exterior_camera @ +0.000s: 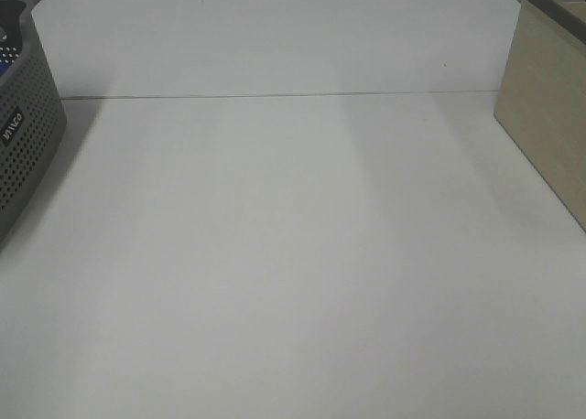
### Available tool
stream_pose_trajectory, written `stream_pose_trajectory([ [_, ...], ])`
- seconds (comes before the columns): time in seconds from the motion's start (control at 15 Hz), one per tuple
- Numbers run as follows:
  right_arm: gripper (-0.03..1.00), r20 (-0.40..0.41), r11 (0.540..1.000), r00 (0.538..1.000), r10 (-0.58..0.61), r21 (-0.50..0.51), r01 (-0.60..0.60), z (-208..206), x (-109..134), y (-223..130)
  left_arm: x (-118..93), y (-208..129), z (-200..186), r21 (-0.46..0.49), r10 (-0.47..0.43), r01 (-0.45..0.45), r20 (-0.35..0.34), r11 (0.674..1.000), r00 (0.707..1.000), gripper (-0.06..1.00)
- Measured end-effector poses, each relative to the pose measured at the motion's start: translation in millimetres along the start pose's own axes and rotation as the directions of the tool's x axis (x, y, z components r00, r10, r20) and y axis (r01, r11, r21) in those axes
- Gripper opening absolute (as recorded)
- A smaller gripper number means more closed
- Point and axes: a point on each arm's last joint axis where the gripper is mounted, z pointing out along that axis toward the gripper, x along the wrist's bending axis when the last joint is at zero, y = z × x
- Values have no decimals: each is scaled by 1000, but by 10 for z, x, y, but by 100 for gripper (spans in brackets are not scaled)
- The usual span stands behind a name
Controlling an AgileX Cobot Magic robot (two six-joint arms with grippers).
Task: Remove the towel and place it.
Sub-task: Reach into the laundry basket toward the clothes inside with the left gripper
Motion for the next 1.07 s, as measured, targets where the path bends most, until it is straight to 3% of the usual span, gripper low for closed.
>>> stream_pose_trajectory([
  [0.2, 67, 0, 1000, 1000, 0, 0, 0, 0, 0, 0, 61, 499, 12, 119, 195, -198, 39, 973, 980, 99],
  [0.27, 67, 0, 1000, 1000, 0, 0, 0, 0, 0, 0, 73, 599, 9, 120, 234, -237, 43, 964, 971, 99],
  [0.4, 67, 0, 1000, 1000, 0, 0, 0, 0, 0, 0, 132, 1059, 87, 129, 365, -371, 65, 920, 929, 99],
  [0.47, 67, 0, 1000, 1000, 0, 0, 0, 0, 0, 0, 189, 1524, 156, 105, 464, -469, 66, 877, 883, 99],
  [0.67, 67, 0, 1000, 1000, 0, 0, 0, 0, 0, 0, 277, 2033, 428, 120, 547, -550, 64, 826, 835, 99],
  [0.73, 67, 0, 1000, 1000, 0, 0, 0, 0, 0, 0, 331, 2188, 578, 140, 598, -601, 65, 787, 799, 99],
  [0.8, 67, 0, 1000, 1000, 0, 0, 0, 0, 0, 0, 442, 2328, 771, 180, 640, -639, 61, 748, 766, 99],
  [0.93, 67, 0, 1000, 1000, 0, 0, 0, 0, 0, 0, 780, 2444, 1136, 281, 674, -661, 62, 696, 736, 99],
  [1.07, 67, 0, 1000, 1000, 0, 0, 0, 0, 0, 0, 1250, 2290, 1625, 402, 678, -670, 149, 624, 720, 99],
])
